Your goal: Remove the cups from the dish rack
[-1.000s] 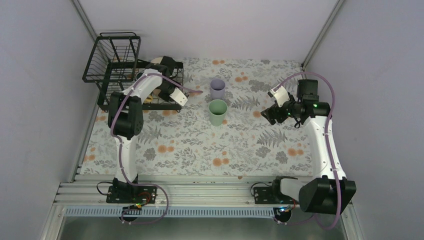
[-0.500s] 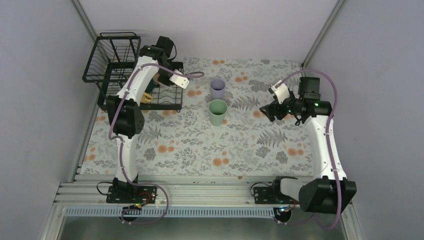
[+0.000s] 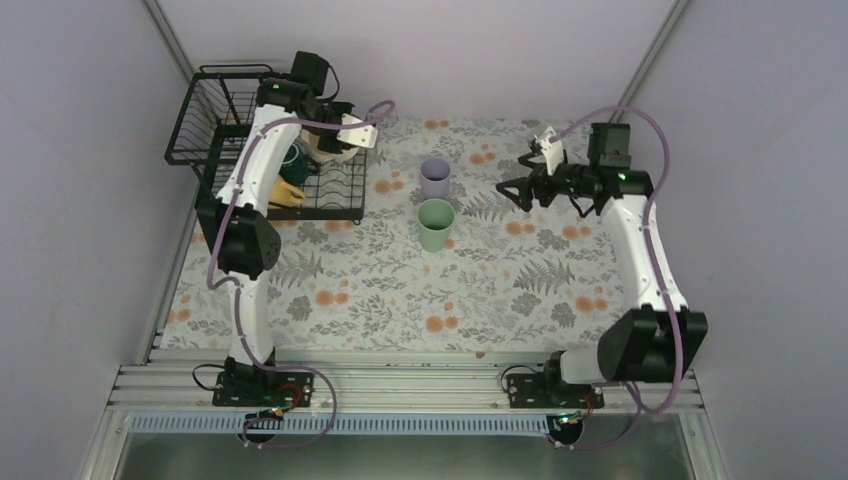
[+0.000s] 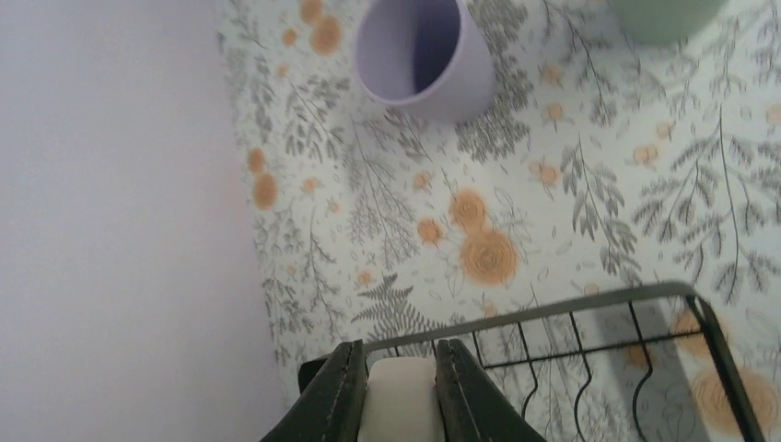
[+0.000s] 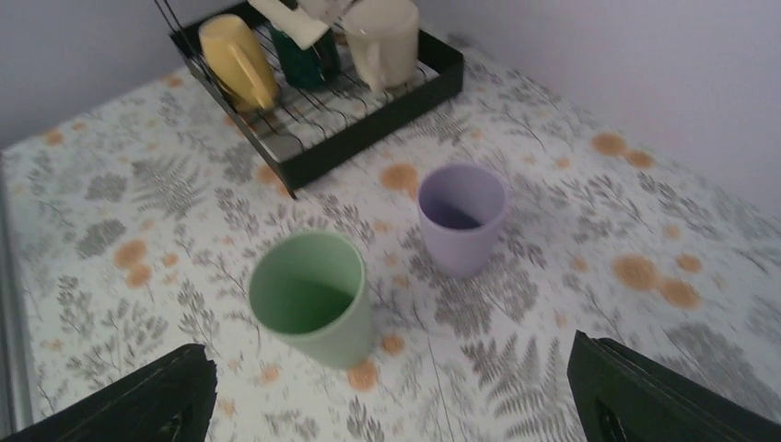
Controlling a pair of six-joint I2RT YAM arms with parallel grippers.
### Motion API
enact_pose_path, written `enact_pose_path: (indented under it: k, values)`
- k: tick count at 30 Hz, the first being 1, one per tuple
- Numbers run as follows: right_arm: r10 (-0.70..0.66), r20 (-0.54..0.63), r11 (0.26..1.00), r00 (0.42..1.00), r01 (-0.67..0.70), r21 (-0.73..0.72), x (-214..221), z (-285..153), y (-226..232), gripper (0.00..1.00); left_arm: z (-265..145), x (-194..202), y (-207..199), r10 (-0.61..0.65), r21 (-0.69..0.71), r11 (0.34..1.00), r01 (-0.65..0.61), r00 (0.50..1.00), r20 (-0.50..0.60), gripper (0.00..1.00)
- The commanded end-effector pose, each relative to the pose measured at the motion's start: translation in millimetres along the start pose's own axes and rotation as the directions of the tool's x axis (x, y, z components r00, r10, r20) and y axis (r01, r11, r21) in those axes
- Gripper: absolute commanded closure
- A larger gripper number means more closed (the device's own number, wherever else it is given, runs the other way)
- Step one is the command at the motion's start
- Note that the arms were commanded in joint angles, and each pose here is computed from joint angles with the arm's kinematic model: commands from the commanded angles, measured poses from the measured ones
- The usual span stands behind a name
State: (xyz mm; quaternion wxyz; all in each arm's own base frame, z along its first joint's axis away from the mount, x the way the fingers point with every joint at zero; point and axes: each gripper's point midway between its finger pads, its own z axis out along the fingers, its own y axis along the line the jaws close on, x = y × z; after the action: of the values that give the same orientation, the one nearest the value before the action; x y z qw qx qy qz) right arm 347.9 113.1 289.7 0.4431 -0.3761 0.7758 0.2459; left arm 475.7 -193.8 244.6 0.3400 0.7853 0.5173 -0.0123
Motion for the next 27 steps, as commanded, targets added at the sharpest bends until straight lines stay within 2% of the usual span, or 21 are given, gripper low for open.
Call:
enact_pose_path:
  k: [1,8,13,16,21,24,27]
  values:
    - [0.011,0.118,0.984,0.993,0.010,-0.176,-37.7,19.2,11.7,0.02,-50.3,-37.6,35.5,-0.022,-0.193,0.979,0.061,0.980,0.196,0.98]
    - [0.003,0.122,0.946,0.993,0.037,-0.322,-49.7,85.4,26.5,0.03,-78.7,-48.9,60.9,-0.058,-0.307,0.937,0.167,0.940,0.335,0.98]
    - [-0.030,0.126,0.922,0.992,0.076,-0.381,-62.5,133.3,38.8,0.02,-103.4,-60.9,71.4,-0.042,-0.357,0.906,0.225,0.890,0.453,0.98]
    - [-0.043,0.159,0.916,0.986,0.103,-0.387,-71.6,158.6,39.8,0.02,-113.5,-67.8,71.1,-0.035,-0.370,0.893,0.258,0.857,0.514,0.98]
    - [-0.020,0.114,0.887,0.993,0.070,-0.457,-74.9,209.0,41.7,0.04,-121.9,-74.6,65.1,-0.018,-0.366,0.889,0.277,0.818,0.575,0.98]
    - [-0.027,0.138,0.868,0.990,0.092,-0.489,-83.3,225.2,49.8,0.04,-127.8,-76.8,58.1,-0.020,-0.349,0.888,0.300,0.782,0.623,0.98]
    - [-0.055,0.168,0.862,0.984,0.132,-0.489,-92.6,234.9,59.3,0.04,-124.0,-76.0,52.2,-0.024,-0.339,0.889,0.310,0.768,0.639,0.98]
